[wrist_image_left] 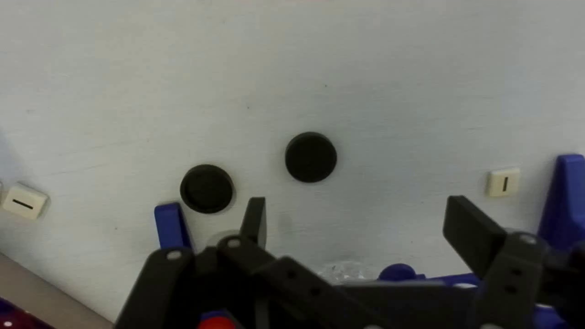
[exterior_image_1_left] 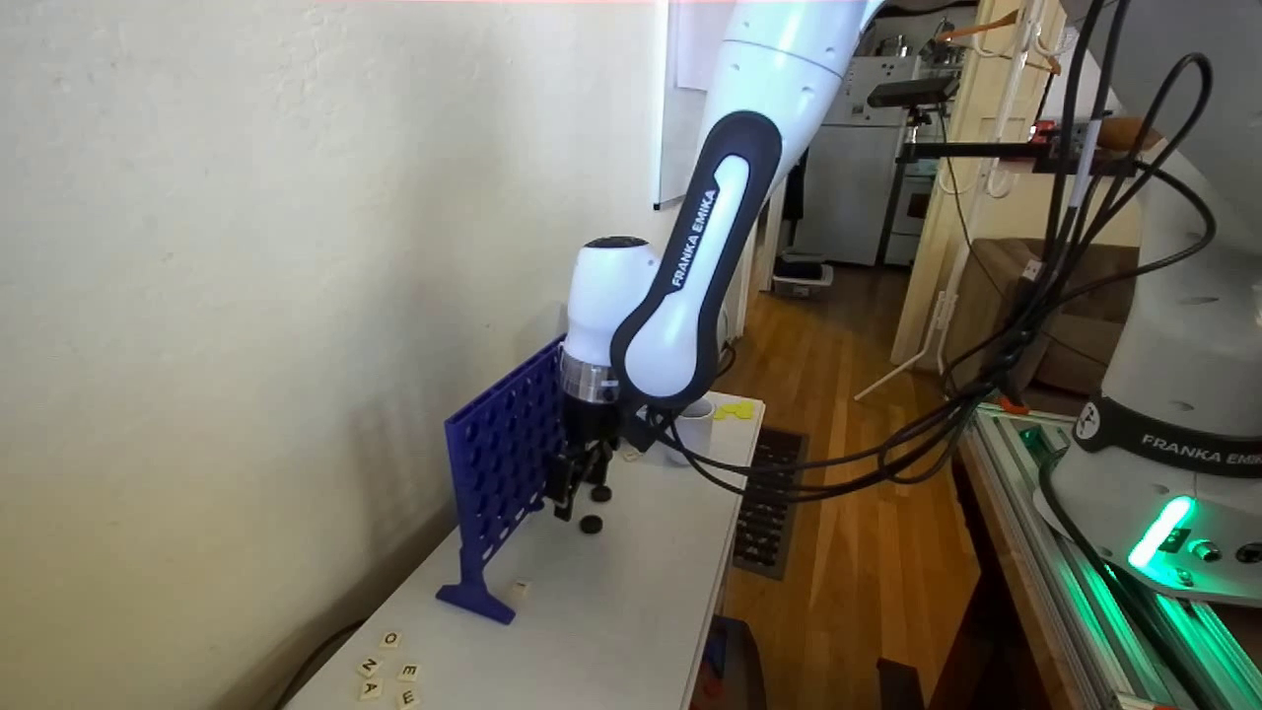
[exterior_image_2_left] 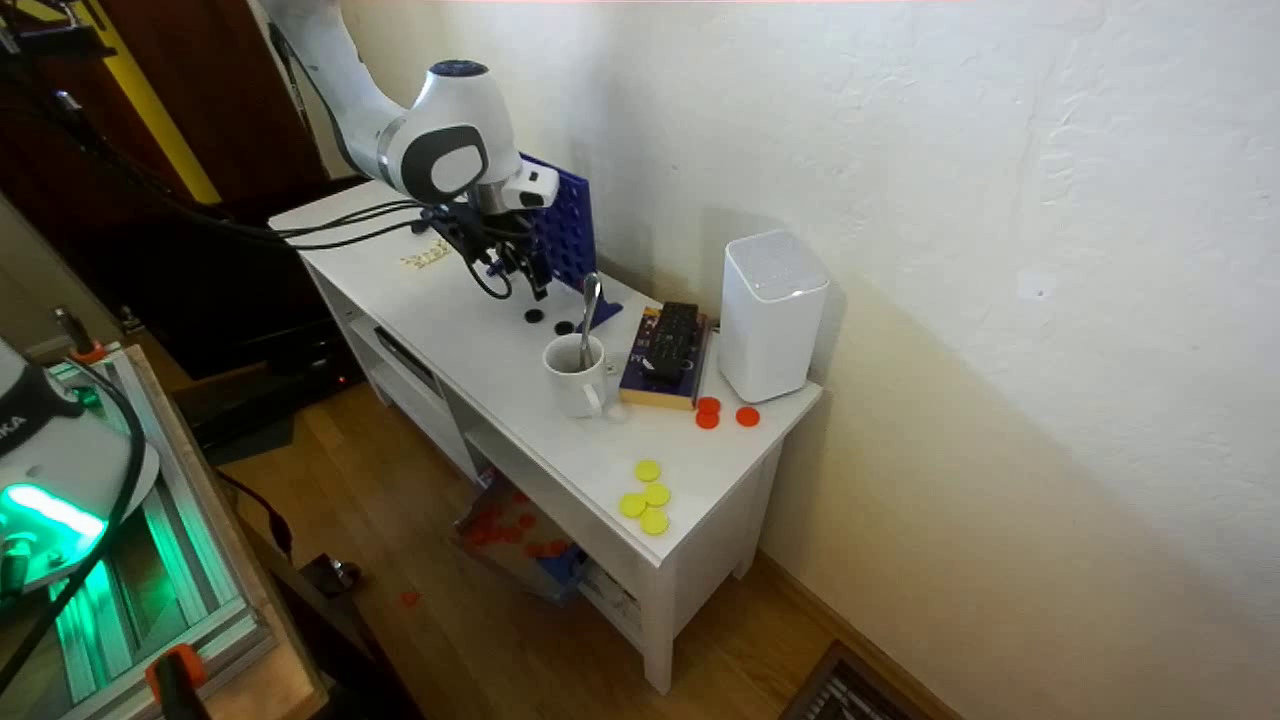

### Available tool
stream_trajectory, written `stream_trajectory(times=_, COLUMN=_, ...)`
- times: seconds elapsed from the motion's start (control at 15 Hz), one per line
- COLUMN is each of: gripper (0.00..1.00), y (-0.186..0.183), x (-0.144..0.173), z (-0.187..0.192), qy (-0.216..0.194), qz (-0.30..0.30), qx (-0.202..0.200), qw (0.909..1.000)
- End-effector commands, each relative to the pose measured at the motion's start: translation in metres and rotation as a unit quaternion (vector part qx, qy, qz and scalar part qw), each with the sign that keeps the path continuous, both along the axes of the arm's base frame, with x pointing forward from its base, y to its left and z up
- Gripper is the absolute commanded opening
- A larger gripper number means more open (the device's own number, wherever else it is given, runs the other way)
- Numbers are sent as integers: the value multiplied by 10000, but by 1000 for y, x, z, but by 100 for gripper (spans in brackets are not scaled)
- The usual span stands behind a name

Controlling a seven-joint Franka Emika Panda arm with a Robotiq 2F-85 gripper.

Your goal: Put one dark blue circle inside the blue object

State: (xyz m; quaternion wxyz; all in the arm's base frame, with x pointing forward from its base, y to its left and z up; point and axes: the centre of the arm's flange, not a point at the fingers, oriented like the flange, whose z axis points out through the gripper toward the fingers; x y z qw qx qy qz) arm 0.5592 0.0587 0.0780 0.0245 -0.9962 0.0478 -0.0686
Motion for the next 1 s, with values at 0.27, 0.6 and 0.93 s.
stream_trajectory(times=0.27, gripper=100, y=-13, x=10, z=-25, qy=225, qz=-61, qx=61, qw=9997)
stream_trajectory(times=0.6, gripper=100, y=-14, x=6, z=-30, qy=383, qz=-99, qx=55, qw=9992)
stream_trajectory(times=0.93, gripper=100, y=-11, x=5, z=-31, qy=347, qz=-92, qx=52, qw=9993)
